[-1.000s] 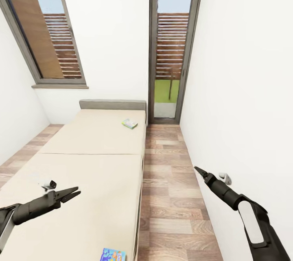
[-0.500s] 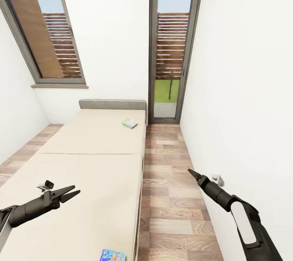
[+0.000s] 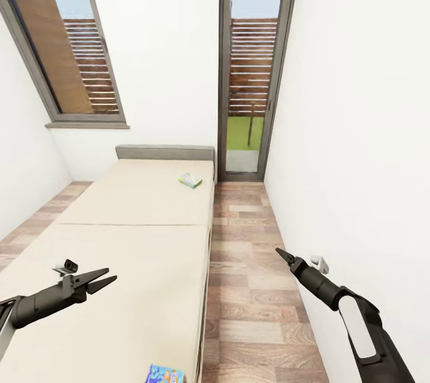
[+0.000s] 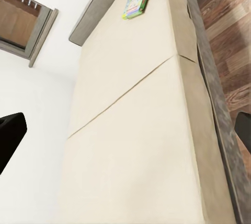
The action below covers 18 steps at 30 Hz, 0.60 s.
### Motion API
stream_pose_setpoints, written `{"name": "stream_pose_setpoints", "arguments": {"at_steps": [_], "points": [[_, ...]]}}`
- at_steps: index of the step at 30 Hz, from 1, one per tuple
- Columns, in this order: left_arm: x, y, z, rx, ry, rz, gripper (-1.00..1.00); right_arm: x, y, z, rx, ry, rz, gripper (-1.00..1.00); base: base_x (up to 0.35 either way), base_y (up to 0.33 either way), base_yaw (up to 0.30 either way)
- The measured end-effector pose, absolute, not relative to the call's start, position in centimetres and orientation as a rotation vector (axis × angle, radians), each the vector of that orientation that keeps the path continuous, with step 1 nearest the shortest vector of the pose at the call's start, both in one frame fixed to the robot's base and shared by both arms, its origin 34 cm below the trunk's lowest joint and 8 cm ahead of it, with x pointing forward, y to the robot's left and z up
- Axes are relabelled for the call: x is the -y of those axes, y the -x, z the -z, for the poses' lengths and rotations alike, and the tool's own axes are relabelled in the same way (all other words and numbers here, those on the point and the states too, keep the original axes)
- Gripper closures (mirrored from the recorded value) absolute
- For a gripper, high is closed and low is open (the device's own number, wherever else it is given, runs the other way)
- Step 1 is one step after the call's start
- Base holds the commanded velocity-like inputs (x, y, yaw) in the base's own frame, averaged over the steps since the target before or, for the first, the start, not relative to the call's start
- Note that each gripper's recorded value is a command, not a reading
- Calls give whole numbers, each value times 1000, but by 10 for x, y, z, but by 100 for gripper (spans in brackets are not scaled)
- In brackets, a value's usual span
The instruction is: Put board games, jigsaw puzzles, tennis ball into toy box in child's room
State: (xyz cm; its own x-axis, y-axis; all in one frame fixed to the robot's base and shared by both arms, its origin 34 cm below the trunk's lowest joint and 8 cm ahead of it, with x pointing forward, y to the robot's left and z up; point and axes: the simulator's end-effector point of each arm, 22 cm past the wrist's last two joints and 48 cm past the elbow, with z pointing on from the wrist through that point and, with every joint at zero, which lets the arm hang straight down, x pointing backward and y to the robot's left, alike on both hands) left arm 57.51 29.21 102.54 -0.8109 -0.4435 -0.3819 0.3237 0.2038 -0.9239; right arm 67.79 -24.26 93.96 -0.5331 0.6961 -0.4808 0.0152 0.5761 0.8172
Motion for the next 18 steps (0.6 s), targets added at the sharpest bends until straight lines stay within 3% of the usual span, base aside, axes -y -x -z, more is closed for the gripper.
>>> {"name": "stream_pose_setpoints", "arguments": {"at_steps": [6,18], "points": [[-293,-577,-1020,-1892,112,1666,-100,243,-680,-934,-1947,-571,-1000,-100,-157,37,0],[-293,-580,-1009,-1892,112,1666,-100,242,-684,-923,-1946,-571,-1001,-100,-21,4,0]]}}
